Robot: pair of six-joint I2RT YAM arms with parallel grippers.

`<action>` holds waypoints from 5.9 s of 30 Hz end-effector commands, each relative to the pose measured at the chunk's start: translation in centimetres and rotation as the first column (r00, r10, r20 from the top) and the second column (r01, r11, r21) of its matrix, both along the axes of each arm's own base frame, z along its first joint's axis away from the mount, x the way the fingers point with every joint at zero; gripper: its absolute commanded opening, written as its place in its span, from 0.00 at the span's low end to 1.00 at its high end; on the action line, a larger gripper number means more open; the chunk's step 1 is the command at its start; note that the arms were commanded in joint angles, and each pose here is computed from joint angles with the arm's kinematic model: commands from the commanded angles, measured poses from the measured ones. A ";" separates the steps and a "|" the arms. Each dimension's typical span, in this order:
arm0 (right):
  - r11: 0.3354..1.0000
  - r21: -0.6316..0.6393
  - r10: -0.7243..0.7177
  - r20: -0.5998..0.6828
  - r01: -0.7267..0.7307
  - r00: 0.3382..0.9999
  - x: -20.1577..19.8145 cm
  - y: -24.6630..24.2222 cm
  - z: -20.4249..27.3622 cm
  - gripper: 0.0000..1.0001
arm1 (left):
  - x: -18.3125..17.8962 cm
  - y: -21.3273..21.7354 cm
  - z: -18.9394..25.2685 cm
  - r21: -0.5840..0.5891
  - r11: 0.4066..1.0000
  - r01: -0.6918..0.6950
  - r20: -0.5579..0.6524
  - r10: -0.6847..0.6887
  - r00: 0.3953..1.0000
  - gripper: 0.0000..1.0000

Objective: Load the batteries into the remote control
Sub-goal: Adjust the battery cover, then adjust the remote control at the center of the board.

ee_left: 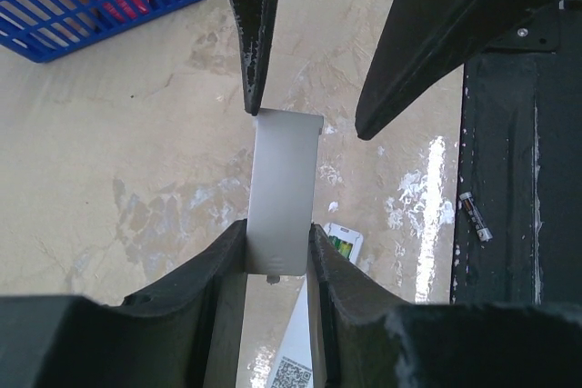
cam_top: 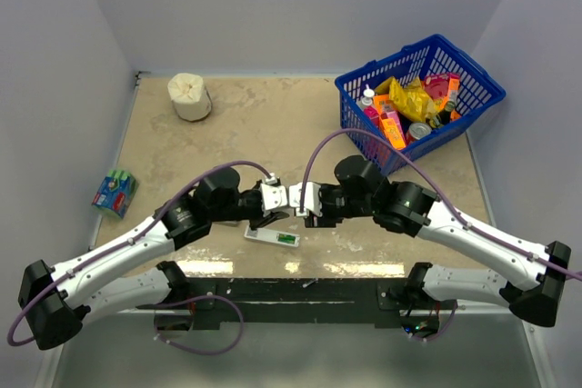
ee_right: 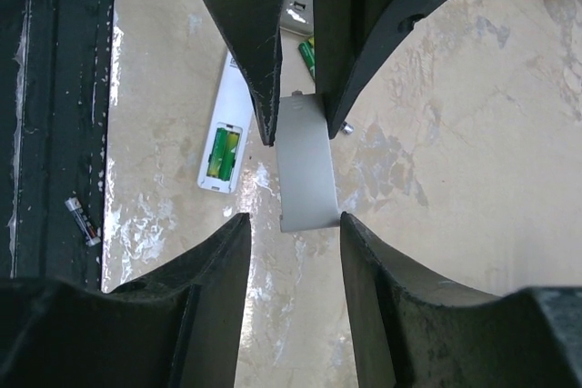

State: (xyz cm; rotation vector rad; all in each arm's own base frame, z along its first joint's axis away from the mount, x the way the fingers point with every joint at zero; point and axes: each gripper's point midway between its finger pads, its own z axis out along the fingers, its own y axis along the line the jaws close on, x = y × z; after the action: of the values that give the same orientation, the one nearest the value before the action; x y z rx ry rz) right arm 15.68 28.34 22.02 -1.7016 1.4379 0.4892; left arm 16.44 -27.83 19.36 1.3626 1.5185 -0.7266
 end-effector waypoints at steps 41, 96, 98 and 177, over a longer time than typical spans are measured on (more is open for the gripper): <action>0.991 0.134 0.026 0.052 -0.033 0.998 -0.4 1.0 1.8 0.38 | -1.1 -0.8 3.6 -0.126 0.990 0.071 -0.012 -0.074 0.997 0.00; 0.744 0.231 -0.580 -0.240 0.626 0.778 4.9 -1.9 -3.3 0.04 | 0.0 8.8 -13.6 0.582 0.058 -0.811 -0.506 0.807 -0.305 0.85; 0.749 0.245 -0.567 -0.242 0.615 0.787 4.7 -1.9 -3.4 0.04 | -1.1 8.9 -14.7 0.623 -0.026 -0.782 -0.453 0.803 -0.388 0.79; 0.620 0.179 -0.616 -0.492 0.764 0.616 0.7 4.8 -12.9 0.06 | 14.1 12.4 -5.5 0.242 0.067 -0.968 -0.581 0.809 -0.089 0.89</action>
State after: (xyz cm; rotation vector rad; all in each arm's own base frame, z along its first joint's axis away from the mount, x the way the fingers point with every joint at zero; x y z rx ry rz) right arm 14.59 31.49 6.81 -0.8227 2.0418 0.6053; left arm 28.48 -17.41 11.11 -0.7342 2.3732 -0.3259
